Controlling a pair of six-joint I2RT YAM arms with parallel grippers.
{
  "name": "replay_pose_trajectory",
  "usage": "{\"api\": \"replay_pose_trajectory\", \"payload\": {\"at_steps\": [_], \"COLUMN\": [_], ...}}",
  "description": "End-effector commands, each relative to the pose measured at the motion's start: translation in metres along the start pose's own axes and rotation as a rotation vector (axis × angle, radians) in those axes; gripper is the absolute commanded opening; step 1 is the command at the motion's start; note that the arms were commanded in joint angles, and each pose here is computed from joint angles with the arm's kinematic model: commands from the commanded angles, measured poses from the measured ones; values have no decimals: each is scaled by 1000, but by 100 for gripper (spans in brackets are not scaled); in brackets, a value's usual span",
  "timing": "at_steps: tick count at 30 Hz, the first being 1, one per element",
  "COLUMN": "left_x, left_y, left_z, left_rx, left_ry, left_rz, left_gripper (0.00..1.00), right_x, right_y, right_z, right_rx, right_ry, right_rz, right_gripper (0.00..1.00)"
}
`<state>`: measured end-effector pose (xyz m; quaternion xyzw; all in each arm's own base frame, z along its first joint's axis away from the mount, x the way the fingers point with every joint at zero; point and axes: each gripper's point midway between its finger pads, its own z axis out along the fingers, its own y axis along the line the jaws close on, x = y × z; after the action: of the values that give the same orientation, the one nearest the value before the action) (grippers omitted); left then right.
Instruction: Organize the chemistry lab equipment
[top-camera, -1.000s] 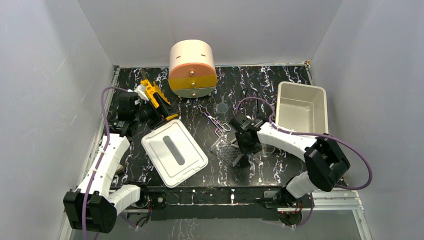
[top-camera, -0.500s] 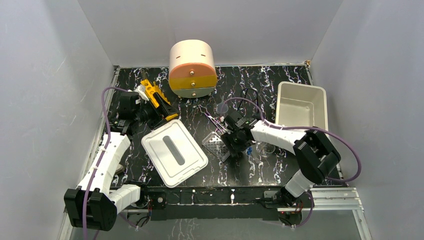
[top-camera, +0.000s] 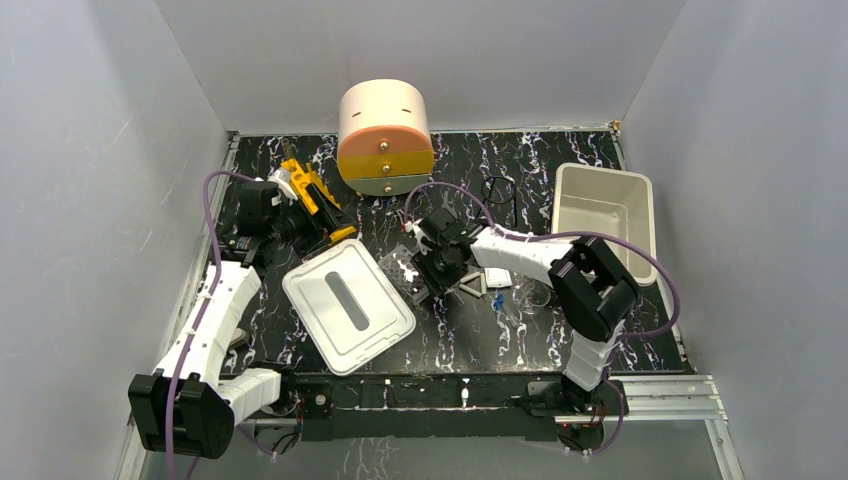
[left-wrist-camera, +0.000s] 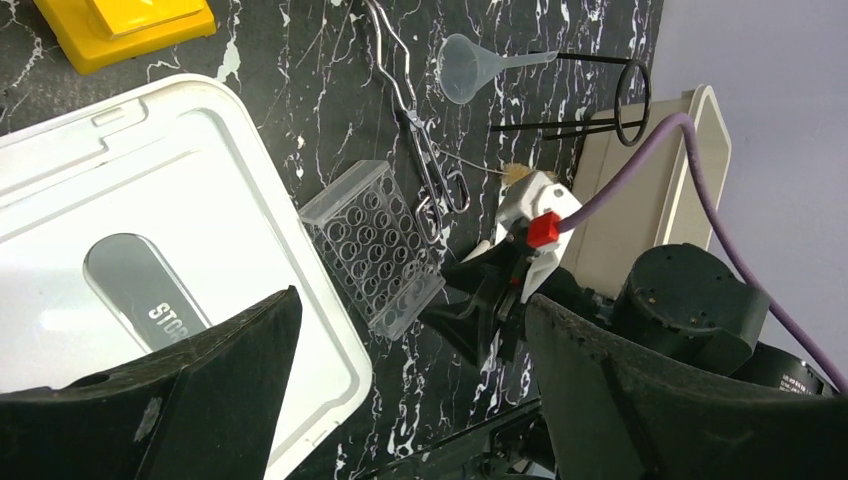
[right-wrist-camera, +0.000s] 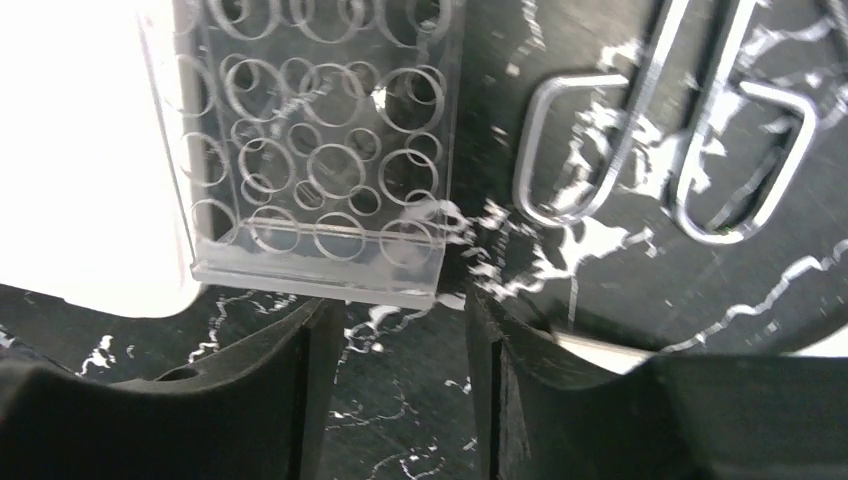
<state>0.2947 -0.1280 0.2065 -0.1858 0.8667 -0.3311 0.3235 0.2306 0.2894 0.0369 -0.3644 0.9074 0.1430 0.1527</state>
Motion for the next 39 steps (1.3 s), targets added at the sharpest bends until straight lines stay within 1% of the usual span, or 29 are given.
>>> {"api": "replay_pose_trajectory", "payload": {"at_steps": [1, 2, 4, 9, 13, 16, 18, 20, 23, 25, 28, 30, 33, 34, 39], "left_x": [-8, -8, -8, -9, -10, -10, -11, -12, -13, -14, -25, -31, -37, -38, -38], "left_y": [-9, -9, -9, -10, -10, -11, -12, -13, -19, -27, -28, -29, -32, -33, -36], "left_z": [-8, -8, -8, -7, -7, -7, -7, -8, -10, -11, -16, -19, -21, -21, -19], "left_rx": [5, 4, 4, 5, 4, 5, 8, 11, 36, 76, 48, 37, 34, 34, 45], "left_ry": [-19, -19, -19, -16, -16, -15, -15, -18, -11, 8, -18, -38, -58, -57, -49], "left_rz": [29, 28, 28, 28, 33, 38, 42, 48, 78, 170, 241, 267, 283, 284, 277], "left_gripper": [81, 81, 81, 81, 82, 82, 82, 82, 84, 86, 98, 98, 98, 98, 98], "right_x": [-37, -42, -53, -77, -84, -78, -74, -65, -43, -17, 34, 62, 86, 93, 106], "right_y": [30, 32, 24, 12, 13, 20, 21, 17, -2, -20, -49, -61, -58, -56, -43], "right_z": [0, 2, 6, 5, 0, -10, -25, -43, -72, -85, -101, -106, -103, -101, -88], "right_rx": [-77, -72, -9, 78, 83, 46, 36, 63, 172, 283, 464, 535, 515, 504, 405], "right_ry": [-94, -103, -129, -192, -199, -202, -215, -223, -226, -188, -95, -47, -33, -27, -32], "right_rz": [-38, -23, 37, 149, 153, 140, 139, 153, 197, 260, 359, 410, 449, 465, 491], "right_gripper": [58, 59, 58, 51, 52, 55, 56, 58, 59, 60, 62, 61, 51, 49, 48]}}
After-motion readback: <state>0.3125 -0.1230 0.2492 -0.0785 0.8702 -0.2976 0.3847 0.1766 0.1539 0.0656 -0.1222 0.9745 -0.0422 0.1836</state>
